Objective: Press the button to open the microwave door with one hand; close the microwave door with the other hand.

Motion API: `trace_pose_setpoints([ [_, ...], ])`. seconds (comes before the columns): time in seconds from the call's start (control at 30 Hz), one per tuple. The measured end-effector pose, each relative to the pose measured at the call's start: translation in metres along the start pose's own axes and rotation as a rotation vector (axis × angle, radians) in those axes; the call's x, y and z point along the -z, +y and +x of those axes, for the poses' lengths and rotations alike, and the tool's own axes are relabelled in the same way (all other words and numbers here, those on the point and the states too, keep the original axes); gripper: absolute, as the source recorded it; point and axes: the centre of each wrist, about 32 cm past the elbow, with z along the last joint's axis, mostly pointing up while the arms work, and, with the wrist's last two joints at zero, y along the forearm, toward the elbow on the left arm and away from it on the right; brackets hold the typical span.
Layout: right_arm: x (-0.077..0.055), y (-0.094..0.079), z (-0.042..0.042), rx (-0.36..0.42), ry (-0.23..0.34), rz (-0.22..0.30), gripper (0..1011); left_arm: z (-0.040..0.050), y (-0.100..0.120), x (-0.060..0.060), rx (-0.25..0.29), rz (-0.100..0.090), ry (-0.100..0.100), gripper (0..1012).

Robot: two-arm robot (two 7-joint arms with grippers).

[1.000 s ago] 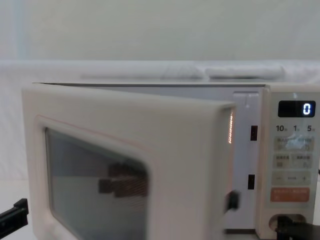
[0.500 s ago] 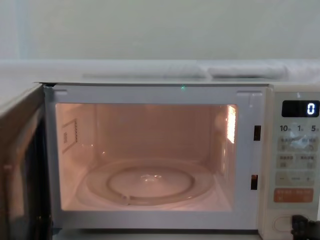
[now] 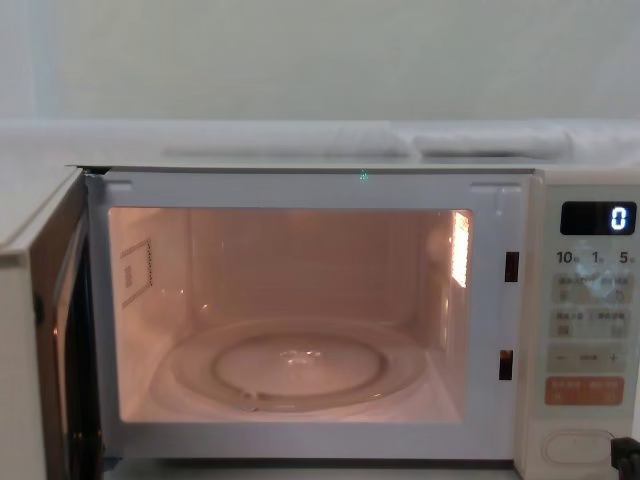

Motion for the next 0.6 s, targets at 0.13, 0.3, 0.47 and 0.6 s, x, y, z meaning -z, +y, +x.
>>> trace_pose_setpoints([
  [0.13, -0.002, -0.005, 0.0013, -0.009, -0.009, 0.006, 0, 0.0, 0.0, 0.0, 0.0, 0.0, 0.0, 1001],
  [0.3, -0.004, -0.01, 0.0058, -0.007, -0.017, 0.013, 0, 0.0, 0.0, 0.0, 0.0, 0.0, 0.0, 1001],
  [0.47, -0.006, -0.014, 0.0103, 0.004, -0.017, 0.016, 0, 0.0, 0.0, 0.0, 0.0, 0.0, 0.0, 1001],
  [0.6, -0.006, -0.017, 0.0148, 0.019, -0.011, 0.018, 0, 0.0, 0.0, 0.0, 0.0, 0.0, 0.0, 1001],
])
